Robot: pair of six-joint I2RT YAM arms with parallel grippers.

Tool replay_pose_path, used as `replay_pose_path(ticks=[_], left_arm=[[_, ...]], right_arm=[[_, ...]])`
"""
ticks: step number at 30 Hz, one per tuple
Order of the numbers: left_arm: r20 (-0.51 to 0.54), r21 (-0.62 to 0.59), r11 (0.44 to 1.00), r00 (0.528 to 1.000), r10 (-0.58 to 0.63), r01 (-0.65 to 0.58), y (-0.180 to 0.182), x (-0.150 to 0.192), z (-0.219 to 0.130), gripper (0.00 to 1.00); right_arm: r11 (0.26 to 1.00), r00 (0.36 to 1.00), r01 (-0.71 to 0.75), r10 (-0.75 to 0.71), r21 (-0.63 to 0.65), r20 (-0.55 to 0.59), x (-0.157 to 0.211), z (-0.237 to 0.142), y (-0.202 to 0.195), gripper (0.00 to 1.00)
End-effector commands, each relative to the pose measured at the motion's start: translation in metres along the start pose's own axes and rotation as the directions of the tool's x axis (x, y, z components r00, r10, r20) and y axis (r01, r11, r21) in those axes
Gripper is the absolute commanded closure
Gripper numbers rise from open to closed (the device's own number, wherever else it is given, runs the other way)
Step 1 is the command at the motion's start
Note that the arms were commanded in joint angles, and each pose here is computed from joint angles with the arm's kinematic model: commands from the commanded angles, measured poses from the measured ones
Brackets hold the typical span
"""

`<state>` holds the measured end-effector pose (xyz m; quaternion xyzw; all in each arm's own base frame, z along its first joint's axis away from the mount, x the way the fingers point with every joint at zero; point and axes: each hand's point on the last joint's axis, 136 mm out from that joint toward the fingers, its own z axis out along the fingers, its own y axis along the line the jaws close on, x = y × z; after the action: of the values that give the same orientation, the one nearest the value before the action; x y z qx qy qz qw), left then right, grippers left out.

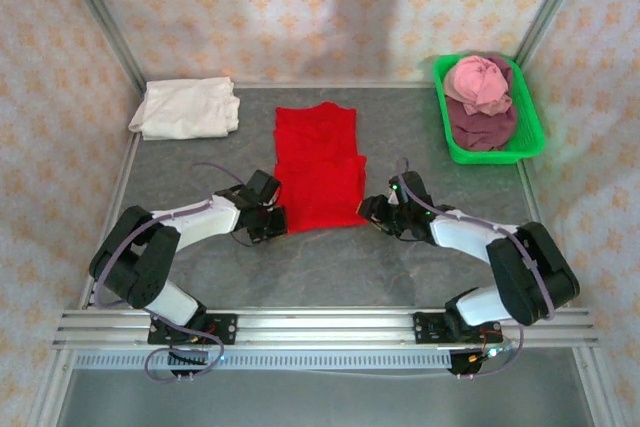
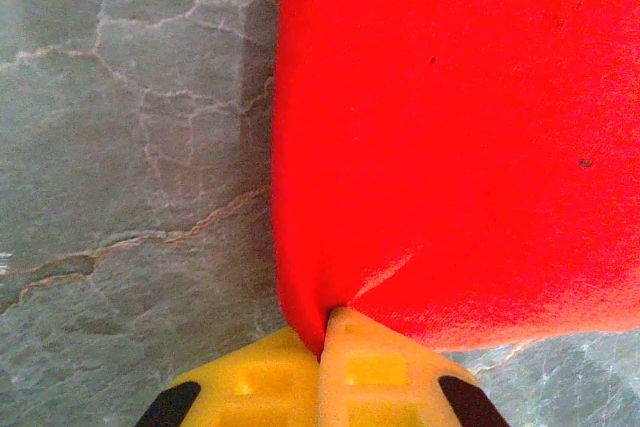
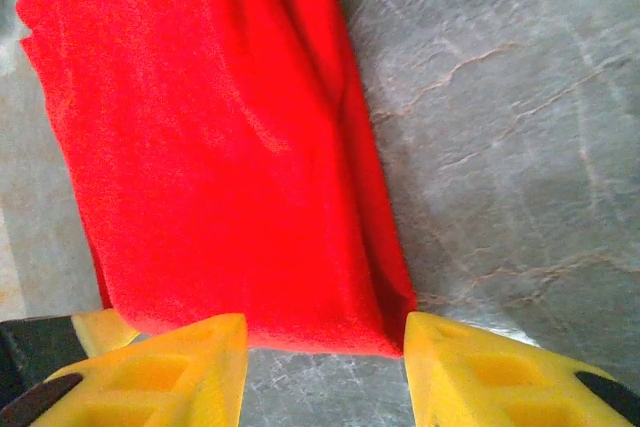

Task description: Fold and stack the t-shirts

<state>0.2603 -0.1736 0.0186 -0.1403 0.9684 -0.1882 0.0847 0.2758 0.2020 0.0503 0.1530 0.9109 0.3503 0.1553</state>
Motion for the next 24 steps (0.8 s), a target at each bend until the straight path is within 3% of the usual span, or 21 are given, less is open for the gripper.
replay_pose_path(ticks=[1,18,24], left_arm=[[0.046,-0.025,0.999,0.998,0.032,-0.031,0.0,-0.009,-0.005,1.0],[0.042,-0.023,0.999,0.998,0.038,-0.037,0.001,-0.007,-0.004,1.0],[0.052,-0.014,0.997,0.996,0.073,-0.073,-0.001,-0.013,-0.008,1.0]], right_arm=[[0.999,0.999,-0.014,0.013,-0.035,-0.034,0.003,0.008,0.005,0.56],[0.999,0.999,-0.045,0.045,-0.025,-0.015,-0.006,0.029,0.001,0.66],[0.997,0.998,-0.058,0.057,0.044,0.029,-0.015,0.027,-0.007,0.92]])
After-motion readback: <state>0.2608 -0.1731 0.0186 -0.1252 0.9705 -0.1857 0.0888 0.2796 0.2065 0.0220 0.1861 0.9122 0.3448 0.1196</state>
